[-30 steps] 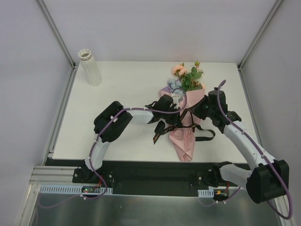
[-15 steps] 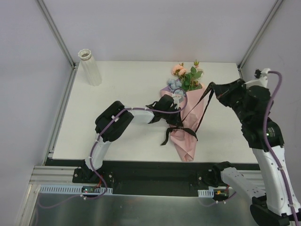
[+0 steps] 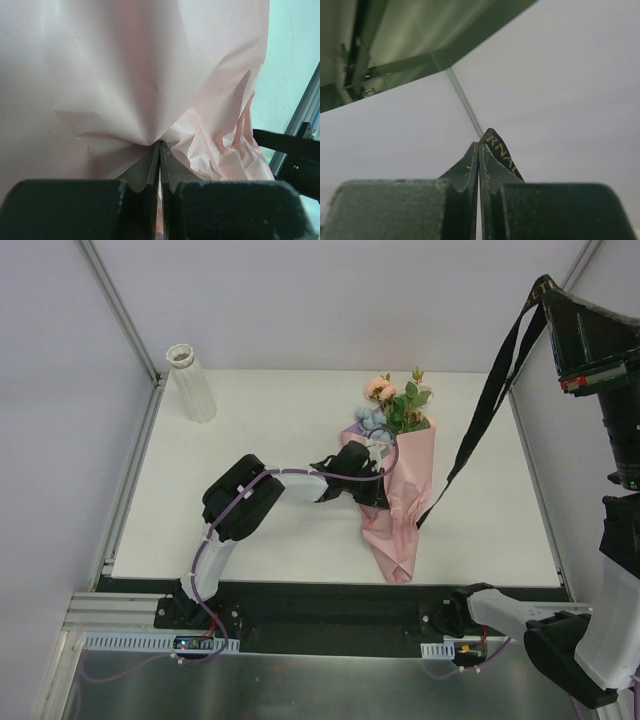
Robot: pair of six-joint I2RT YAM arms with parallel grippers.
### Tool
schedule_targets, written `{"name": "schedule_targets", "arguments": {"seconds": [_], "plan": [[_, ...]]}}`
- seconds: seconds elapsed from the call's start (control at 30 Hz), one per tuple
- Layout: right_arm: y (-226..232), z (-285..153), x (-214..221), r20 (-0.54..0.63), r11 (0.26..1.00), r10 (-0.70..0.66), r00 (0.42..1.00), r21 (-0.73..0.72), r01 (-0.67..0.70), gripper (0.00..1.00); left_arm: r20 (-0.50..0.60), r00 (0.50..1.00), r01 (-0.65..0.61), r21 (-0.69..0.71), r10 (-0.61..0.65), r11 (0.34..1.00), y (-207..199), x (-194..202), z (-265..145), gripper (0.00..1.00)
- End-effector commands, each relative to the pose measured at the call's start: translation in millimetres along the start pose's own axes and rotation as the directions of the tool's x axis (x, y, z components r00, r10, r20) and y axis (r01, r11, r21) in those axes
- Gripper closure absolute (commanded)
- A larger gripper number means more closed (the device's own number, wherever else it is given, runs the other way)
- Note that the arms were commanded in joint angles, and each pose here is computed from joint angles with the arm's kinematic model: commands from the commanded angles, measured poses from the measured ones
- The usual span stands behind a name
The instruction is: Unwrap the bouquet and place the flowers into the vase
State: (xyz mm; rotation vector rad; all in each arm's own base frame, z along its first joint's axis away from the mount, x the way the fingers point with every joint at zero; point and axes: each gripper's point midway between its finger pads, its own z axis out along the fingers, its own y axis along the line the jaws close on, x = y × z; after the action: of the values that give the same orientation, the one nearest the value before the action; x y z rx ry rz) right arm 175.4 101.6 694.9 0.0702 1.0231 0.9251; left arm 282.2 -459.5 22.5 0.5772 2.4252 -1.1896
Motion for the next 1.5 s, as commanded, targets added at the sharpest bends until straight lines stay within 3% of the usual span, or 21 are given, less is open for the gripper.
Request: {"name": "schedule_targets", "arguments": {"seconds": [0.0,0.2,0.3,0.33,0.4,0.47,0.5,0.53,0.6,0.63,0.67,0.7,0.8,0.87,1.07,1.27,1.4,1.43,1.47], "plan": [[46,33,13,-0.106,0.958,0.081,0.991,-0.266,-0.107,0.99,-0.057,0.998,0.023,-0.073,-0.028,0.997,23,25,2,1.00],[28,68,73,-0.276,0.951,0.121,0.953,-0.243,-0.192,0.99,0.033,0.999,-0.027,0.040,0.026,0.999,-19,-12,-39,1.00],[27,81,120,-0.386,0.943,0.128,0.913,-0.238,-0.233,0.99,0.112,0.991,-0.081,0.096,0.070,0.992,-54,-33,-83,0.89],[27,83,133,-0.405,0.945,0.099,0.909,-0.247,-0.213,0.99,0.177,0.980,-0.118,0.125,0.095,0.985,-78,-47,-112,0.79],[24,84,169,-0.467,0.953,0.082,0.880,-0.222,-0.207,0.99,0.213,0.972,-0.130,0.124,0.102,0.984,-85,-43,-140,0.72],[21,79,183,-0.478,0.960,0.051,0.877,-0.217,-0.175,0.99,0.325,0.936,-0.183,0.124,0.135,0.975,-110,-53,-193,0.66],[9,77,206,-0.513,0.970,0.059,0.857,-0.174,-0.171,0.99,0.345,0.929,-0.171,0.082,0.133,0.982,-100,-42,-204,0.63],[8,73,207,-0.511,0.971,0.059,0.858,-0.169,-0.168,0.99,0.427,0.891,-0.213,0.093,0.154,0.973,-119,-44,-241,0.60],[-2,67,234,-0.553,0.971,0.093,0.828,-0.133,-0.198,0.99,0.463,0.876,-0.186,0.056,0.140,0.981,-106,-23,-260,0.48],[-2,65,242,-0.571,0.969,0.100,0.815,-0.132,-0.211,0.99,0.530,0.835,-0.221,0.080,0.147,0.972,-121,-19,-290,0.42],[2,59,253,-0.606,0.961,0.108,0.788,-0.138,-0.238,0.99,0.533,0.836,-0.203,0.081,0.129,0.976,-113,-6,-292,0.33],[0,55,270,-0.641,0.960,0.116,0.759,-0.123,-0.251,0.99,0.585,0.800,-0.226,0.092,0.131,0.970,-121,-4,-313,0.28],[14,38,298,-0.710,0.944,0.121,0.694,-0.133,-0.301,0.99,0.643,0.755,-0.233,0.077,0.130,0.970,-118,3,-331,0.07],[28,29,307,-0.730,0.930,0.130,0.671,-0.144,-0.337,0.99,0.662,0.733,-0.237,0.038,0.153,0.971,-112,1,-334,0.01],[50,15,309,-0.763,0.898,0.194,0.617,-0.115,-0.424,0.99,0.691,0.689,-0.174,-0.138,0.221,0.975,-79,-18,-331,0.01],[66,11,305,-0.783,0.862,0.234,0.577,-0.107,-0.495,0.99,0.626,0.696,-0.211,-0.291,0.352,0.933,-59,-38,-311,0.01],[70,7,300,-0.783,0.856,0.240,0.574,-0.108,-0.505,0.99,0.647,0.680,-0.203,-0.286,0.345,0.937,-61,-55,-301,0.03],[71,6,298,-0.782,0.855,0.242,0.574,-0.108,-0.508,0.99,0.679,0.652,-0.208,-0.268,0.338,0.941,-69,-65,-303,0.07],[70,6,298,-0.780,0.856,0.243,0.576,-0.107,-0.506,0.99,0.675,0.659,-0.199,-0.269,0.332,0.942,-65,-68,-295,0.09]]}}
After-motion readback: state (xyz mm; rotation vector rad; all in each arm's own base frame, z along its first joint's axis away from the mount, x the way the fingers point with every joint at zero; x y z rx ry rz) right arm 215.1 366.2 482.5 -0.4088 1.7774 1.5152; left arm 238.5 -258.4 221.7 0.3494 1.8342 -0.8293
